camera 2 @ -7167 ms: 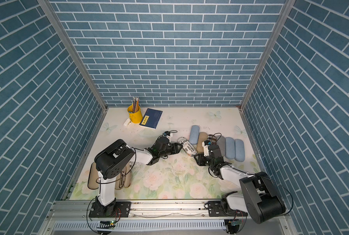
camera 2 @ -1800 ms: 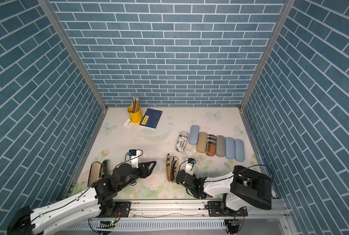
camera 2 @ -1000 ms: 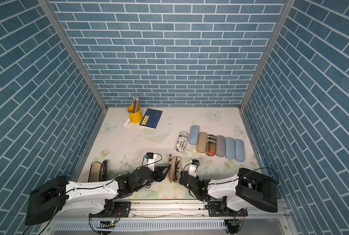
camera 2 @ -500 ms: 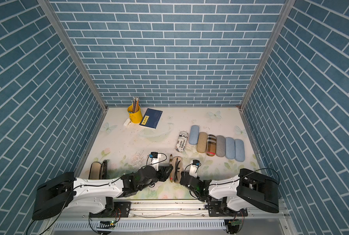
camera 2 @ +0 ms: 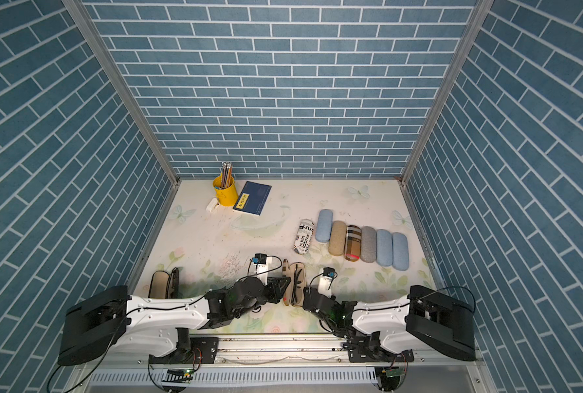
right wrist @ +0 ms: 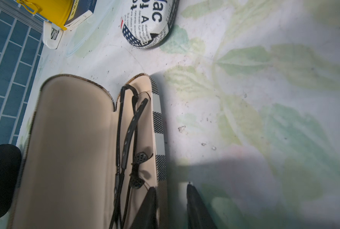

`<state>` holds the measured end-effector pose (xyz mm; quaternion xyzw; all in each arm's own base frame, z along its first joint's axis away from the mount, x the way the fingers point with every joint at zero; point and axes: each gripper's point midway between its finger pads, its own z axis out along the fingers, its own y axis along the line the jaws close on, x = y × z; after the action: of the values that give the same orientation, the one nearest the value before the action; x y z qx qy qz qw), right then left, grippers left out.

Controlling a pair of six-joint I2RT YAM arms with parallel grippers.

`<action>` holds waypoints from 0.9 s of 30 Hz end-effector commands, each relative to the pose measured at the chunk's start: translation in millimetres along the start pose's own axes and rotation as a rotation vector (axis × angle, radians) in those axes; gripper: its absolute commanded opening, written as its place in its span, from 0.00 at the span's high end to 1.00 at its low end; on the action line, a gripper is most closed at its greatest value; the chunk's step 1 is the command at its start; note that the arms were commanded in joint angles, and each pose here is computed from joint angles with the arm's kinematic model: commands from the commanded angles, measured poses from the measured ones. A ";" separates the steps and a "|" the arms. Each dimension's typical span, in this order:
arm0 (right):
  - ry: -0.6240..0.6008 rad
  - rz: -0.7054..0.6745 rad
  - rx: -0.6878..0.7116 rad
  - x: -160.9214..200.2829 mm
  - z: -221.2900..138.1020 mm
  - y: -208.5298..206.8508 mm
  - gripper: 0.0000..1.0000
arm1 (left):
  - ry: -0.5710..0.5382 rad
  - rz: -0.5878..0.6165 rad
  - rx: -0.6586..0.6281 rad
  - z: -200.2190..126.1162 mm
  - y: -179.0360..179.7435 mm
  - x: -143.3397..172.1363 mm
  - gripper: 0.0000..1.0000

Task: Close the glasses case
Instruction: Move the glasses case to the center of the board.

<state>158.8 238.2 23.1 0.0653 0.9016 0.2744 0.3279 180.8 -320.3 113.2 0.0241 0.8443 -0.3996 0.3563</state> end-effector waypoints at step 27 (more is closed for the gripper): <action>0.000 -0.065 0.033 3.9 -2.0 -16.9 0.93 | 0.018 0.029 0.000 10.7 -12.8 4.6 0.71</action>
<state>157.0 229.9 18.5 0.0590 0.9044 0.2641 0.3299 179.2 -330.2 113.5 0.0311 0.8462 -0.3978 0.3530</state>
